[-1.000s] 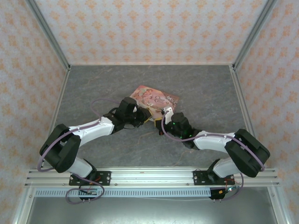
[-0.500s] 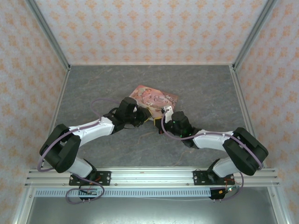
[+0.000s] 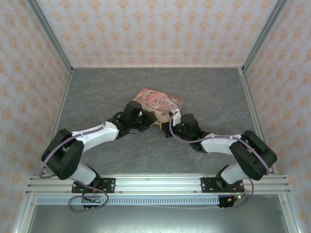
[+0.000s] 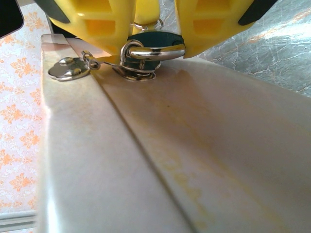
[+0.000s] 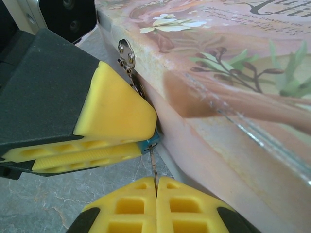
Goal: Unlock a padlock with a key
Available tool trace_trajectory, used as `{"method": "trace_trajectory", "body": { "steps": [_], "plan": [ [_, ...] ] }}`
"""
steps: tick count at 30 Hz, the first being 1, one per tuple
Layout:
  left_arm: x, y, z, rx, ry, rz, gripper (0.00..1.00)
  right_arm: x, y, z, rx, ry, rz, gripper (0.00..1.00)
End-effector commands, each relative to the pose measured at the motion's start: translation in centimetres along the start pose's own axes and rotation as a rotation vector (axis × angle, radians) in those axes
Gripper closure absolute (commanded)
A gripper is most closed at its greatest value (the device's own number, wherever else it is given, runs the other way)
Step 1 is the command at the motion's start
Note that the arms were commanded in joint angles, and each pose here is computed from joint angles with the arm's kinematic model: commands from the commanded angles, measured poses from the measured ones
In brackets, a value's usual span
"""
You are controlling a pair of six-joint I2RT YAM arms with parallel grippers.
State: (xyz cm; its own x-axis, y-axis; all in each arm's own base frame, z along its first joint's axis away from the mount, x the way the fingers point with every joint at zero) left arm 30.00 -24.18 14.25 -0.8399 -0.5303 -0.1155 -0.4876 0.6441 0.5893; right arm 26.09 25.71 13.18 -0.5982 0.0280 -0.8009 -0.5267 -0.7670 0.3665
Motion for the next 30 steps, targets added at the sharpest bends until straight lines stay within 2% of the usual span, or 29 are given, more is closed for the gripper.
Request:
{"method": "trace_trajectory", "body": {
  "steps": [1, 7, 18, 30],
  "plan": [
    [2.3, 0.3, -3.0, 0.106, -0.033, 0.133, 0.91, -3.7, -0.1, 1.6, -0.093, 0.054, -0.128, 1.0],
    [2.7, 0.4, -3.4, 0.118, -0.037, 0.161, 0.92, -4.4, -0.2, 2.5, -0.16, 0.066, -0.123, 1.0],
    [3.0, 1.3, -4.9, 0.138, -0.072, 0.204, 0.92, -5.4, -0.2, 2.9, -0.199, 0.097, -0.128, 1.0],
    [3.0, 1.3, -5.0, 0.147, -0.068, 0.198, 0.92, -5.4, -0.6, 1.7, -0.226, 0.075, -0.097, 1.0]
  ]
}}
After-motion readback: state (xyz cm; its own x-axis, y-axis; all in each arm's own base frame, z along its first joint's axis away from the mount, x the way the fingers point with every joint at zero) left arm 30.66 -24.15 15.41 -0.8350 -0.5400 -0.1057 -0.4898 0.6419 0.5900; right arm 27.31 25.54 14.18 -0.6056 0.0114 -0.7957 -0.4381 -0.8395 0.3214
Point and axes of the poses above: each hand's point on the last joint's axis, 136 mm out from that joint toward the fingers, its own y axis back along the fingers, its own z axis along the line the jaws close on, x = y × z, the point moved 4 cm from there along y, back along the fingers, and after that the axes turned 2 degrees about -y, right-handed, at the moved point
